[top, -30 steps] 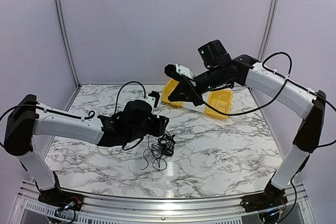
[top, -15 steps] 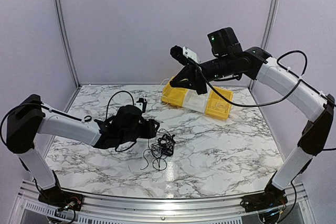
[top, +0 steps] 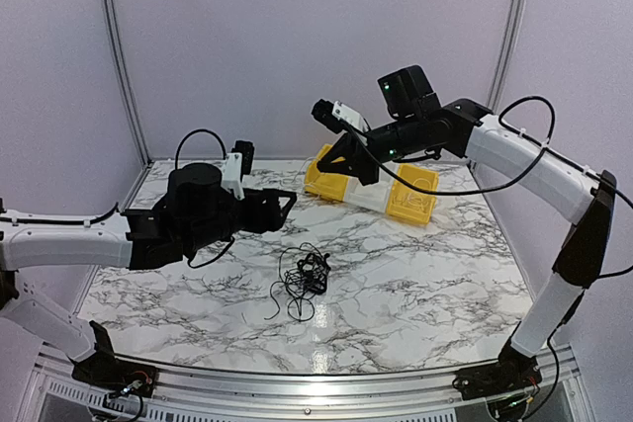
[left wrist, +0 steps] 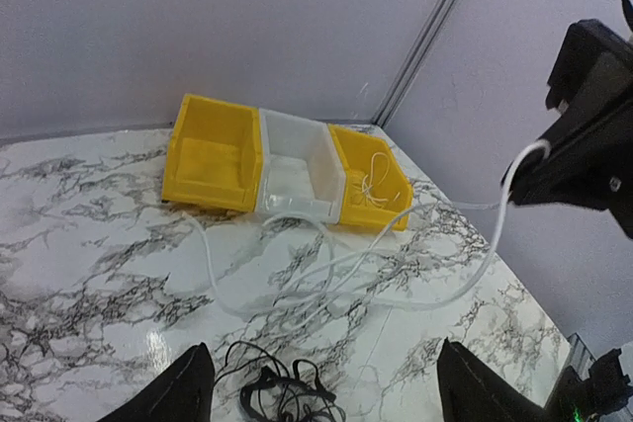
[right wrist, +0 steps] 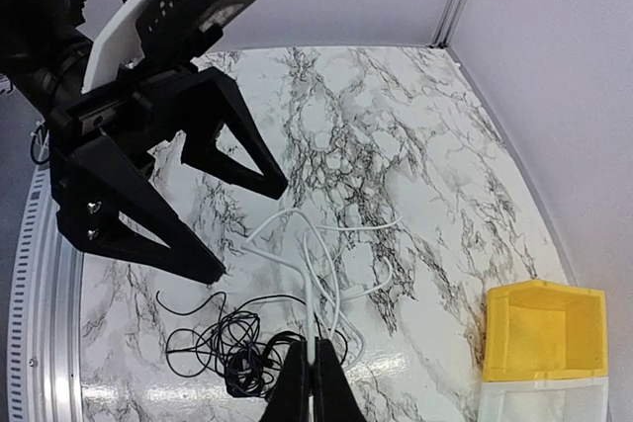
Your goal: Untangle the cables
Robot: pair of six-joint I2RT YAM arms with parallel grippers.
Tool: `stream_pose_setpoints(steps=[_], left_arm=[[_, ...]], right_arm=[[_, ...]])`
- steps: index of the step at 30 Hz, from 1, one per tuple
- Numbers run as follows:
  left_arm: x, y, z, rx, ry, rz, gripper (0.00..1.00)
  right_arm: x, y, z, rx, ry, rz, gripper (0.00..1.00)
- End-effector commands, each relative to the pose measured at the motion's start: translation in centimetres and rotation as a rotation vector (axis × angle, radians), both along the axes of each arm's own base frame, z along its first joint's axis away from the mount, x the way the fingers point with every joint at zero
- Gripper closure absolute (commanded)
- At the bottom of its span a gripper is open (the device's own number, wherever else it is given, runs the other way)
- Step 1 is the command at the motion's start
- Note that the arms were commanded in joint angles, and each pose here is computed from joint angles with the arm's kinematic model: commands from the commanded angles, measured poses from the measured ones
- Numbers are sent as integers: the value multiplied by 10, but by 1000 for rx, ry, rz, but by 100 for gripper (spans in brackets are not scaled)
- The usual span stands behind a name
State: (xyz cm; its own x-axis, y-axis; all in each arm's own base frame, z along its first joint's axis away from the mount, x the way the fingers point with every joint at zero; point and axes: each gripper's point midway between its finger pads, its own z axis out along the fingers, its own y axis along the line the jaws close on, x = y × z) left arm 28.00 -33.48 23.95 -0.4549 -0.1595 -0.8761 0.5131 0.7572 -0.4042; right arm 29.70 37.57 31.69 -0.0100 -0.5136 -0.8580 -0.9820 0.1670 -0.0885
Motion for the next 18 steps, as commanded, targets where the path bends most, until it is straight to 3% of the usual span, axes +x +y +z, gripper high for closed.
stream_pose_setpoints(steps=[1, 8, 12, 18], left_arm=[[23, -13, 26, 63, -93, 43, 19], [65, -10, 20, 50, -63, 230, 21], [89, -6, -4, 83, -32, 352, 23], [111, 20, -44, 29, 82, 479, 28]], right_arm=[[2, 4, 7, 30, 7, 6, 100], [-18, 2, 22, 58, 1, 85, 100], [-39, -1, 62, 134, -3, 155, 100], [-58, -19, 122, 193, 3, 162, 100]])
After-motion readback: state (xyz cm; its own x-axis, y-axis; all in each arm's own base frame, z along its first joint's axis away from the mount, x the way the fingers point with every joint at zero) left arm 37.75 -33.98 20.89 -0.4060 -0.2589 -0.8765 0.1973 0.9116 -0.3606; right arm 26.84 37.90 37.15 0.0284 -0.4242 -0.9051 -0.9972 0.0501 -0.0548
